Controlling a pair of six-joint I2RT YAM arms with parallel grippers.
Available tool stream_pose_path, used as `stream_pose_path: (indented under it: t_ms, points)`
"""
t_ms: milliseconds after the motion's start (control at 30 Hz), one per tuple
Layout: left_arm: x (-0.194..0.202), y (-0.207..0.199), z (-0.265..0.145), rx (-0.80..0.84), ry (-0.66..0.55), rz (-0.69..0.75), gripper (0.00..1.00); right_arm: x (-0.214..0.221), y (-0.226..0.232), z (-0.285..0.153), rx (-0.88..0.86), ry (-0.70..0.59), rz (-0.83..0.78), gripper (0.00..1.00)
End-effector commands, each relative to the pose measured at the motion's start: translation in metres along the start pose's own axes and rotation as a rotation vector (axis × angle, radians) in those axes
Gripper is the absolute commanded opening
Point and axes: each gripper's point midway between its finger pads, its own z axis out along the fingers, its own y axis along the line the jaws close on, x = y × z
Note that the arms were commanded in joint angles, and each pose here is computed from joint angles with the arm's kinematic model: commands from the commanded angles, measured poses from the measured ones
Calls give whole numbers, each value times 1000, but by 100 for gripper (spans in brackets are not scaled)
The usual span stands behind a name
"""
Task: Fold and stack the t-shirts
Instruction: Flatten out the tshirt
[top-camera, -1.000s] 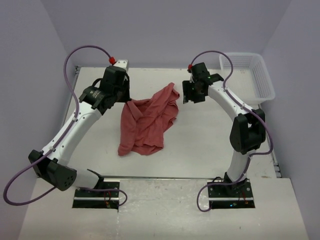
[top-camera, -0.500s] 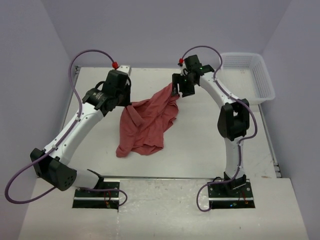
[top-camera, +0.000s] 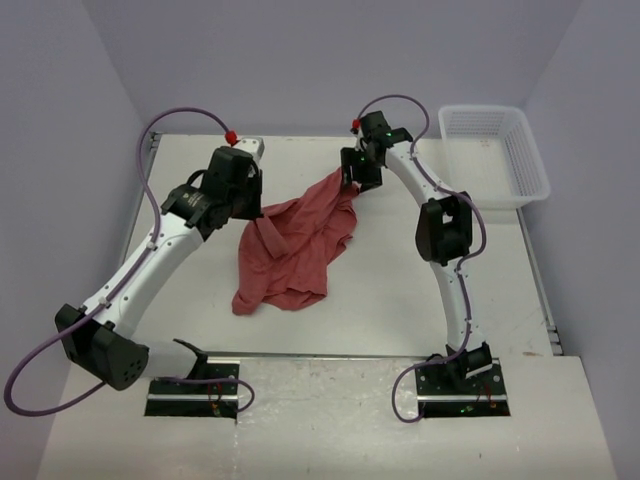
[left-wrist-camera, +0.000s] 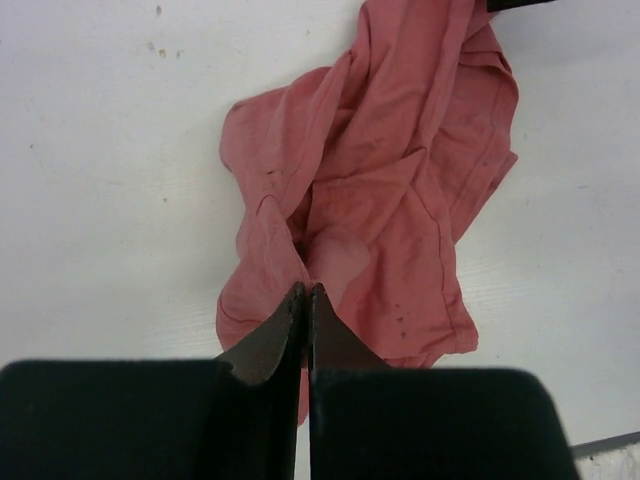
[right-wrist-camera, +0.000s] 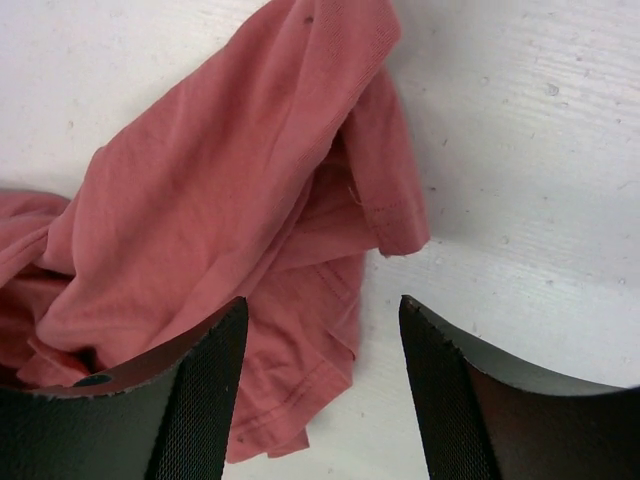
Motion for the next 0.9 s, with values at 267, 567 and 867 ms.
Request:
stream_pose_path:
  t_ms: [267,567,867]
  points:
    - [13,-20,-18,164,-19,8,0,-40,-27,-9,39,-105,-32,68]
    - [10,-19,-36,178,-45,11,0,-45,-14,16,-100,-109,2,86]
    - [6,-26,-39,222,-56,23,0,-42,-2,32,-190,-90,29,53]
